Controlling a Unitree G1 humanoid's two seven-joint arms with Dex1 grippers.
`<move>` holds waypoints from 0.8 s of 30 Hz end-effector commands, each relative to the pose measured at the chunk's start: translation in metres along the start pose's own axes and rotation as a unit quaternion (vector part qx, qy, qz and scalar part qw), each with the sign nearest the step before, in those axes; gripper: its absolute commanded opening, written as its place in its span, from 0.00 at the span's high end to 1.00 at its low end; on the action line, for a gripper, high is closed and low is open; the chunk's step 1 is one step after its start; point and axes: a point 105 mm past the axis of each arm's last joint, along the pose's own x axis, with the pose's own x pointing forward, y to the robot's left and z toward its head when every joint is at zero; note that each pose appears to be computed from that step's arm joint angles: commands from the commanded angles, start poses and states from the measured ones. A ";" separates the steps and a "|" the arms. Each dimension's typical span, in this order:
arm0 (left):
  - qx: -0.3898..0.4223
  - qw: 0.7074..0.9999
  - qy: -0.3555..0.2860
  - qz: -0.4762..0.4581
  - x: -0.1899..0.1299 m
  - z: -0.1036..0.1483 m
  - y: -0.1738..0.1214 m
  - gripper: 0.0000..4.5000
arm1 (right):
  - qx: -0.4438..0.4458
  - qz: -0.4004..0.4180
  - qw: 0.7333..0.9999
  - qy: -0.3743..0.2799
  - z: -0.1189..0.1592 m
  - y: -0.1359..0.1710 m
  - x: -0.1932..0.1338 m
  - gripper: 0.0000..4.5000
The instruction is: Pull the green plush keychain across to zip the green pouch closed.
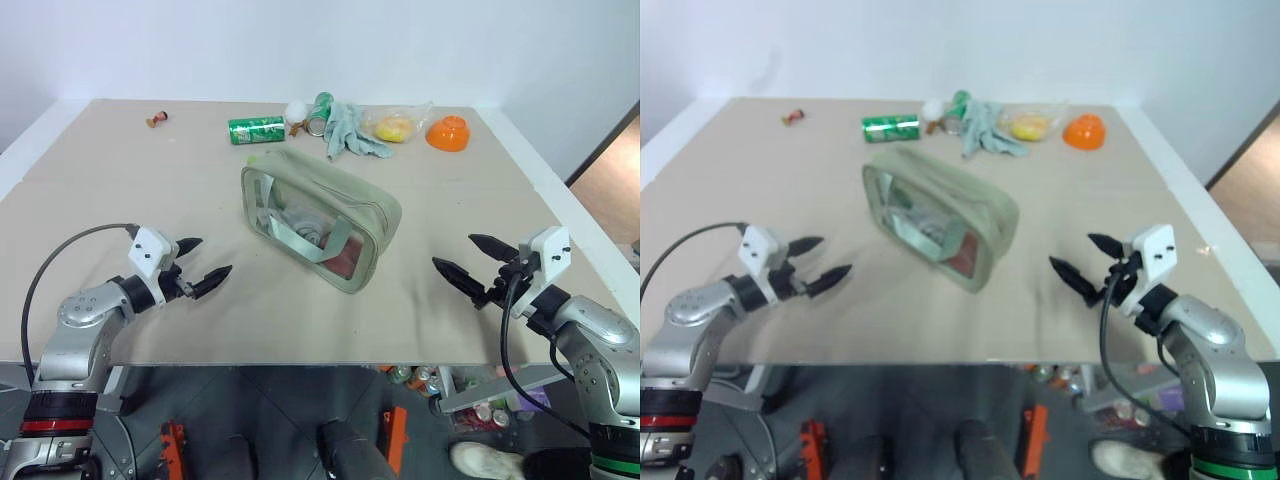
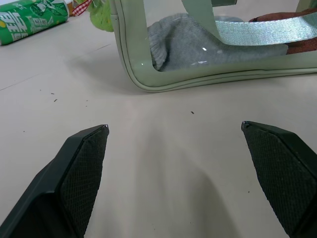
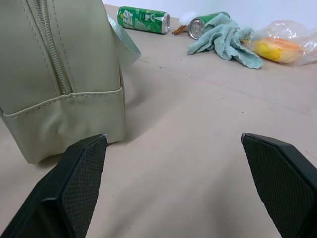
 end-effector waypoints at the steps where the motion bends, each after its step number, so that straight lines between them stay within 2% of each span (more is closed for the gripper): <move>1: 0.021 0.999 -0.032 0.007 -0.001 0.019 0.007 0.01 | -0.020 -0.005 1.000 -0.014 0.011 -0.007 -0.003 0.00; 18: 0.017 0.997 -0.056 -0.052 -0.002 0.030 -0.006 0.01 | -0.015 -0.011 1.000 -0.024 0.008 -0.008 -0.003 0.00; 21: 0.018 0.988 -0.067 -0.141 -0.007 0.043 -0.032 0.01 | -0.022 -0.004 0.999 -0.048 0.028 -0.004 -0.006 0.00; 24: 0.020 0.979 -0.074 -0.188 -0.008 0.059 -0.044 0.01 | -0.035 0.024 0.995 -0.085 0.066 0.013 -0.007 0.00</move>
